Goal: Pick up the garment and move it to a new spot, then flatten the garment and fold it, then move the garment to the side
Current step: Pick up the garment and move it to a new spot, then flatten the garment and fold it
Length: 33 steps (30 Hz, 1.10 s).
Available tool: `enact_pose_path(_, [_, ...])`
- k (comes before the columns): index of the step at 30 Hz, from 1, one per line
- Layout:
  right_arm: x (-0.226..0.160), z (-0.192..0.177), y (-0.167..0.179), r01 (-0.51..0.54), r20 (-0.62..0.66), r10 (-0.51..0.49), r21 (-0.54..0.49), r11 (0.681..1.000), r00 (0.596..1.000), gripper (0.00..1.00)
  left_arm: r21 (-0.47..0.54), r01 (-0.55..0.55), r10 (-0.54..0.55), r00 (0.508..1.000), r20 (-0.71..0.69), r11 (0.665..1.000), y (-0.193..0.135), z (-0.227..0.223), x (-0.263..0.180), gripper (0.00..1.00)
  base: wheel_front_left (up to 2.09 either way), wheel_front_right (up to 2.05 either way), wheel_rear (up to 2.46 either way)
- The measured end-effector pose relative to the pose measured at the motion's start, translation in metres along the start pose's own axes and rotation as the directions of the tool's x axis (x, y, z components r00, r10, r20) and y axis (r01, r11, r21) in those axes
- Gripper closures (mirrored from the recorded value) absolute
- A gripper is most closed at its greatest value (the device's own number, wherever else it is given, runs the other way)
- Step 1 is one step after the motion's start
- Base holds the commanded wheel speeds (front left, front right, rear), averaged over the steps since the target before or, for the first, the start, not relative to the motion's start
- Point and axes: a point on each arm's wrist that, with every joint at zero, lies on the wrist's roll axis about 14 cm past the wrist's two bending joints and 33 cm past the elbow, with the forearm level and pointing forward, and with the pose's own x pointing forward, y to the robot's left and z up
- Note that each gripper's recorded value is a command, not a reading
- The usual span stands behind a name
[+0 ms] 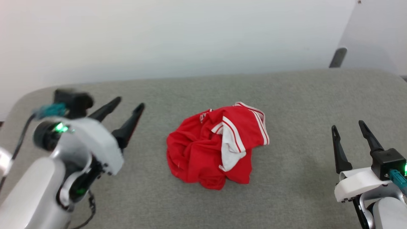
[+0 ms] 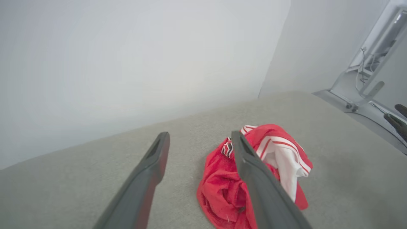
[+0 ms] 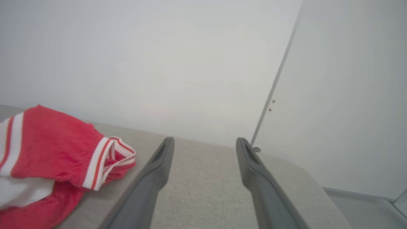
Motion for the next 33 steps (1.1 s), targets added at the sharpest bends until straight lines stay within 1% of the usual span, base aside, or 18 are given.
enact_pose_path(3, [0.0, 0.009, 0.006, -0.018, 0.027, 0.017, 0.004, 1.0, 0.999, 0.0, -0.013, -0.078, 0.079, 0.993, 0.091, 0.997, 0.018, 0.007, -0.025, 0.0, 0.0, 0.0, 0.0])
enact_pose_path(7, [-0.002, 0.015, 0.011, -0.032, 0.043, 0.032, 0.009, 0.999, 0.999, 0.0, -0.029, -0.176, 0.178, 0.965, 0.194, 0.984, 0.038, 0.011, -0.058, 0.0, 0.0, 0.0, 0.0])
enact_pose_path(11, [-0.005, 0.018, 0.016, -0.046, 0.053, 0.045, 0.013, 0.999, 0.998, 0.0, -0.052, -0.265, 0.269, 0.929, 0.254, 0.963, 0.056, 0.006, -0.089, 0.0, 0.0, 0.0, 0.0])
enact_pose_path(13, [-0.006, 0.02, 0.018, -0.049, 0.057, 0.048, 0.014, 0.999, 0.997, 0.0, -0.061, -0.291, 0.297, 0.914, 0.276, 0.955, 0.061, 0.001, -0.102, 0.0, 0.0, 0.0, 0.0])
enact_pose_path(16, [-0.008, 0.021, 0.02, -0.054, 0.061, 0.052, 0.021, 0.998, 0.997, 0.0, -0.07, -0.342, 0.347, 0.893, 0.286, 0.937, 0.07, -0.012, -0.119, 0.0, 0.0, 0.0, 0.0])
enact_pose_path(24, [-0.016, 0.016, 0.02, -0.041, 0.05, 0.039, 0.036, 0.999, 0.998, 0.0, -0.125, -0.432, 0.449, 0.849, 0.277, 0.893, 0.085, -0.044, -0.15, 0.0, 0.0, 0.0, 0.0])
enact_pose_path(28, [-0.021, 0.012, 0.021, -0.039, 0.039, 0.037, 0.043, 0.998, 0.999, 0.0, -0.148, -0.463, 0.486, 0.831, 0.271, 0.874, 0.091, -0.052, -0.162, 0.0, 0.0, 0.0, 0.0])
enact_pose_path(33, [-0.023, 0.009, 0.023, -0.038, 0.031, 0.036, 0.051, 0.998, 0.999, 0.0, -0.163, -0.479, 0.506, 0.821, 0.263, 0.862, 0.095, -0.059, -0.17, 0.0, 0.0, 0.0, 0.0])
